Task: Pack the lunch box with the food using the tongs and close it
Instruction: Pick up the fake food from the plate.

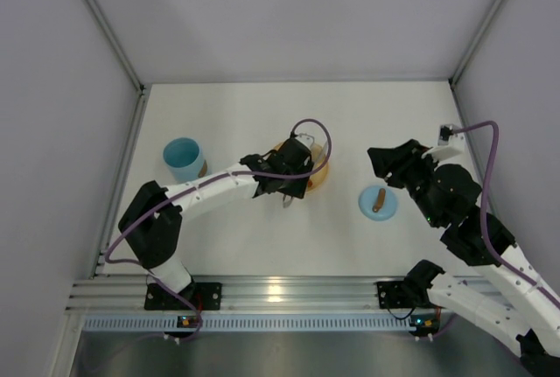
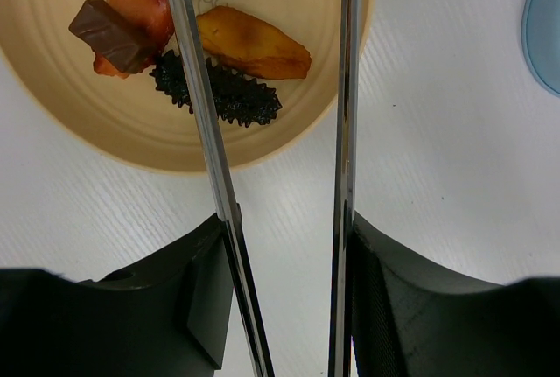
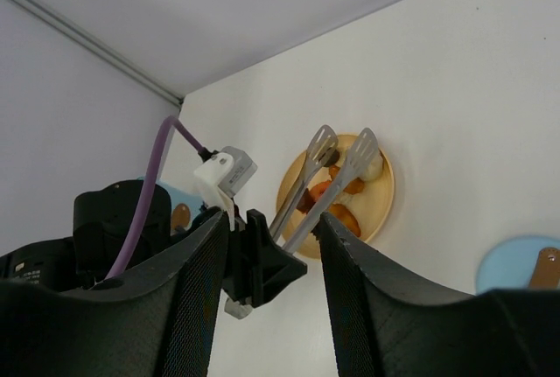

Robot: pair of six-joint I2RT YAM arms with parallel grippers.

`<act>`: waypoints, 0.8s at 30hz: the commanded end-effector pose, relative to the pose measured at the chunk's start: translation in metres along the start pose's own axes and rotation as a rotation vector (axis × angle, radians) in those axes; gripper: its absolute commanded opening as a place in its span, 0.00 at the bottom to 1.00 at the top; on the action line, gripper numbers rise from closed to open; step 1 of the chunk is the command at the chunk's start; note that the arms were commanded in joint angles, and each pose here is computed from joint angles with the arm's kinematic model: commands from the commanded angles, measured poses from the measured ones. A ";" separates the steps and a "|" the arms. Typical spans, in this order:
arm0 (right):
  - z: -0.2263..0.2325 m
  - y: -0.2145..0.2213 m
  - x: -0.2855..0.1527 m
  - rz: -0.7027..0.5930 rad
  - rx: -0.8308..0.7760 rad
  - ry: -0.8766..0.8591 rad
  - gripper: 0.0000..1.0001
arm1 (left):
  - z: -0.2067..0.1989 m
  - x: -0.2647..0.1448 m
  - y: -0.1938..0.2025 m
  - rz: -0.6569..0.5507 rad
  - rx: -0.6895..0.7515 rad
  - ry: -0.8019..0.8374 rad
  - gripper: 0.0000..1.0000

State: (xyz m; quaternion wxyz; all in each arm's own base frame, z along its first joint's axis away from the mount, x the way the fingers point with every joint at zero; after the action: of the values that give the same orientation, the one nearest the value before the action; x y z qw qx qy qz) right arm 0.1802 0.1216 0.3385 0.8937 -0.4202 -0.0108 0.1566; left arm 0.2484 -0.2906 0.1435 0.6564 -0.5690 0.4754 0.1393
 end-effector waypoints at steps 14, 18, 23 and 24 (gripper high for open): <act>-0.010 0.006 -0.006 0.007 -0.024 0.018 0.44 | -0.005 0.012 0.002 0.039 -0.013 0.003 0.50; -0.011 0.006 -0.006 0.008 -0.025 0.021 0.43 | -0.005 0.010 0.002 0.036 -0.018 0.003 0.43; -0.012 0.005 -0.007 -0.001 -0.027 0.027 0.41 | -0.005 0.003 0.001 0.033 -0.014 0.009 0.33; -0.012 0.004 -0.007 -0.003 -0.027 0.029 0.41 | -0.005 0.001 0.000 0.030 -0.014 0.010 0.32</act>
State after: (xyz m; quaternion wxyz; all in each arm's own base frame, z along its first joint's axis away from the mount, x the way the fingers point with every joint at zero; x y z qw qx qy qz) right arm 0.1768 0.1174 0.3332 0.8936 -0.4217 -0.0077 0.1538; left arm 0.2468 -0.2924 0.1220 0.6530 -0.5510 0.4915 0.1683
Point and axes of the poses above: each gripper's point midway between its finger pads, its own x axis out along the fingers, its own z axis along the line the jaws close on, y = z × x, the point moved 5 cm from there along -x, back along the fingers, and after that the axes turned 3 degrees about x, right-handed, at the moved point
